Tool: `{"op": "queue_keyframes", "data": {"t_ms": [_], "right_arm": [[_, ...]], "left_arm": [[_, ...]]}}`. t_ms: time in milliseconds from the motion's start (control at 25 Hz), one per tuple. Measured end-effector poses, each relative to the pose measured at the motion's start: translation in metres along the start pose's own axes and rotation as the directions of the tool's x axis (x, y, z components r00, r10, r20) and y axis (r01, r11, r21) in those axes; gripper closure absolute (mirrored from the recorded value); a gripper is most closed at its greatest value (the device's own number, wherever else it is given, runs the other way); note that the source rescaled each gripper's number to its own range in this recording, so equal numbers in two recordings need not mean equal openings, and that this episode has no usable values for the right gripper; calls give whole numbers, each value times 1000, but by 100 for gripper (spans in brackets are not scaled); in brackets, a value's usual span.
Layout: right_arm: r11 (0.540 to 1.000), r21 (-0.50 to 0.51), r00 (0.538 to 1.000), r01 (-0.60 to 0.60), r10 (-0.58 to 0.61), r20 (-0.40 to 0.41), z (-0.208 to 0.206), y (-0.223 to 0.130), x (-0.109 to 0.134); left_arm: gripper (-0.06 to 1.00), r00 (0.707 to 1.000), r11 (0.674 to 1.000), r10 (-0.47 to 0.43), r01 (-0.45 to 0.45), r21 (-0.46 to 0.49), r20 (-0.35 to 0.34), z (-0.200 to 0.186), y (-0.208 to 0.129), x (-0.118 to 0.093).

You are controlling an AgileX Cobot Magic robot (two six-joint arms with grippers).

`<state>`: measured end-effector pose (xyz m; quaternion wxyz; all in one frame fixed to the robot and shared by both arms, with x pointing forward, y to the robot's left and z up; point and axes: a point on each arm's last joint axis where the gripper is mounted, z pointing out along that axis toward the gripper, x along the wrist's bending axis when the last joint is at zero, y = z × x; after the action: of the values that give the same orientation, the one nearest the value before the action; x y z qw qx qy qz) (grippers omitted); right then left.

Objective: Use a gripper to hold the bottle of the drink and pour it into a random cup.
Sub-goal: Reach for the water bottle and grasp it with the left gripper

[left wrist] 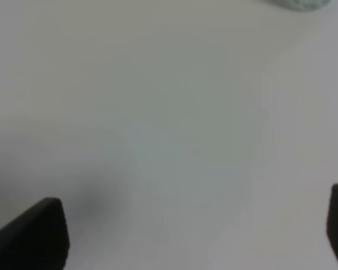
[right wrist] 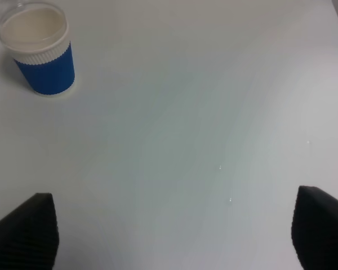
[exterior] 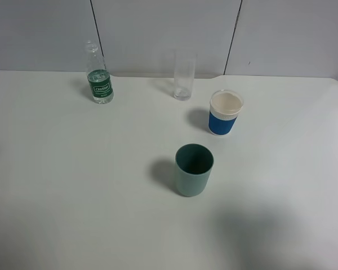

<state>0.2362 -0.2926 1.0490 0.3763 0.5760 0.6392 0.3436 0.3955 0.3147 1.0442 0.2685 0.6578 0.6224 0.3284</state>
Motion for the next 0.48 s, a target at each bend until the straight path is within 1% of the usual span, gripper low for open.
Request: {"op": "queue_keyframes", "data": {"t_ms": [240,400,480], "right_arm": [[1000,0,1000,0,0,0,0,0,0],[1000,0,1000,0,0,0,0,0,0],[1000,0,1000,0,0,0,0,0,0]], "left_arm": [[11,1000,998,2,-2,66,9,28,0,1],[11,1000,998,-1,0,62,8,37,2,1],[12,1000,999,14,-15,44,18,44,5,-2]]}}
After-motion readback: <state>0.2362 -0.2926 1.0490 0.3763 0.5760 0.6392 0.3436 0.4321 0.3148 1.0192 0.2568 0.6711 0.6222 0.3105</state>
